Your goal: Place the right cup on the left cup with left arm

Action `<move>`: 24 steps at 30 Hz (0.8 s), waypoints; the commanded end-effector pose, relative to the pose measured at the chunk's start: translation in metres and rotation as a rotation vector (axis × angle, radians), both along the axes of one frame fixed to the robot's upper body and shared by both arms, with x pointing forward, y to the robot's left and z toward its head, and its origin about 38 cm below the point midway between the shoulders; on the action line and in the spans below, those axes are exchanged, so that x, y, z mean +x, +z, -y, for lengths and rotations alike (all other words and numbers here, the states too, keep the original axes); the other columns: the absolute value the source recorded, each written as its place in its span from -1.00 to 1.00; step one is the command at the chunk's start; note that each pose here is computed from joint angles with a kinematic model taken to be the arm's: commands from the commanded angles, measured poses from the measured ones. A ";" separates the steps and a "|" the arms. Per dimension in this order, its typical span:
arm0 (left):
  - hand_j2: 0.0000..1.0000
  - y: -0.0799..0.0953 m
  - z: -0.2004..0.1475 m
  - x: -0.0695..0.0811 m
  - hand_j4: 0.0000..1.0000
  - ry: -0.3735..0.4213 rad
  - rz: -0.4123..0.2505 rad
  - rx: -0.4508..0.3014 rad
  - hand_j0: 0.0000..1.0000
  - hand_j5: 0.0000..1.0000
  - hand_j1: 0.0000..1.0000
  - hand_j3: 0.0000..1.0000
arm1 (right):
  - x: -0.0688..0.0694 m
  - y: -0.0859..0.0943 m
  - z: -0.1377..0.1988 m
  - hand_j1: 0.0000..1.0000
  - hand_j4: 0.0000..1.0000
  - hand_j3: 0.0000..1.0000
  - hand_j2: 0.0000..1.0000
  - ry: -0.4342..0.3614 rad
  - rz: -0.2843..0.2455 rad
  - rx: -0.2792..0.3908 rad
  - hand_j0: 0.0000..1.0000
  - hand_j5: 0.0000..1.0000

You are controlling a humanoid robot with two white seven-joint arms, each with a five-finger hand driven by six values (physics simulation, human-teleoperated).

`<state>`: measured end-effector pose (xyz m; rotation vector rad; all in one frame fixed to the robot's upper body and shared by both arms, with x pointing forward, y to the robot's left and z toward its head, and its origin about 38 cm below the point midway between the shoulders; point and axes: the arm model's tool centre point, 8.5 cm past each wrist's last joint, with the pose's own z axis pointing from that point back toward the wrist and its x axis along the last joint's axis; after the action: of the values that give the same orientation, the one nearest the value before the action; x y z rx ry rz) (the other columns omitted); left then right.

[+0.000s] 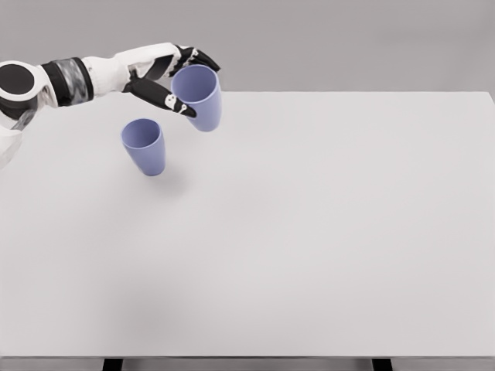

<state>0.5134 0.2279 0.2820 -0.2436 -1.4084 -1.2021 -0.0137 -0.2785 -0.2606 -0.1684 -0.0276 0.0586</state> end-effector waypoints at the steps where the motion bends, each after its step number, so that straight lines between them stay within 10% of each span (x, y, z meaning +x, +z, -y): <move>1: 0.35 0.005 -0.008 -0.004 0.35 0.008 -0.007 -0.002 0.35 0.35 0.35 0.35 | 0.000 0.000 0.000 1.00 1.00 1.00 1.00 0.000 0.000 0.000 1.00 1.00; 24: 0.35 0.038 -0.063 -0.024 0.35 0.070 0.018 0.016 0.35 0.35 0.35 0.35 | 0.000 0.000 0.000 1.00 1.00 1.00 1.00 0.000 0.000 0.000 1.00 1.00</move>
<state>0.4916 0.2828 0.3171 -0.1842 -1.4121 -1.1705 -0.0137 -0.2785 -0.2606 -0.1684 -0.0276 0.0586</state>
